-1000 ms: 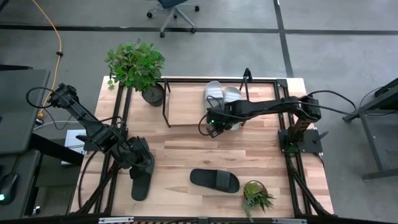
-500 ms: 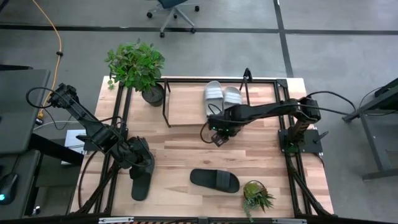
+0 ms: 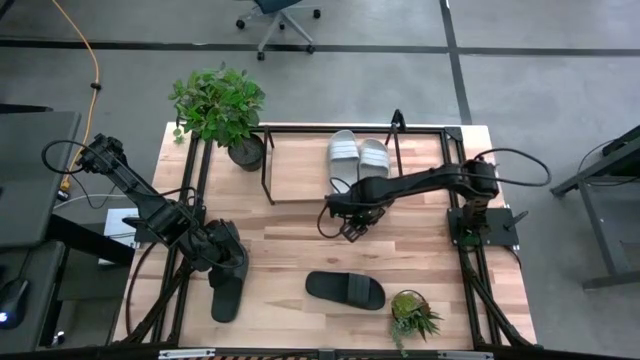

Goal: Pick and place slides into the shelf
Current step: Adjust the slippers on the shelf

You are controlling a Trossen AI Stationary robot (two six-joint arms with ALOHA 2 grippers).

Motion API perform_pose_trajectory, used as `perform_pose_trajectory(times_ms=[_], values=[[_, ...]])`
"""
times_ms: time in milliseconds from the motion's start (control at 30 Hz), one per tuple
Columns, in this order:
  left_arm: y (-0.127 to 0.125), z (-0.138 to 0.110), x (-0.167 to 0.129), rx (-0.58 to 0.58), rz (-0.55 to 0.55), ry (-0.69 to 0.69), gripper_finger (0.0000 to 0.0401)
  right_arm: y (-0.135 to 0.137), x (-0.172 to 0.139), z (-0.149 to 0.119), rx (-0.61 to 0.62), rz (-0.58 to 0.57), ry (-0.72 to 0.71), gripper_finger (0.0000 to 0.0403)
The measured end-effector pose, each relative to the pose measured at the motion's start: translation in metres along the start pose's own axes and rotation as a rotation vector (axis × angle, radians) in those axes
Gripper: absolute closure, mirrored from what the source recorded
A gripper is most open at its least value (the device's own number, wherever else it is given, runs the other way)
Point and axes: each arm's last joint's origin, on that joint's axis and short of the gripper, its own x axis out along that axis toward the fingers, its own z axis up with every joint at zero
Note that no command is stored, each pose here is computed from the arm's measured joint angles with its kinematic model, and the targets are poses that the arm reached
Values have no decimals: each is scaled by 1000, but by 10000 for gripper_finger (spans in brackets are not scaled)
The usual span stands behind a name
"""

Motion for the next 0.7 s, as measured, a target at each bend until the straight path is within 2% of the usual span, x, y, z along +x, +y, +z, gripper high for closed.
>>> perform_pose_trajectory(times_ms=[700], values=[[0,0,0,-1,-3,7,396,-12,6,2,112,-223,-75,238]])
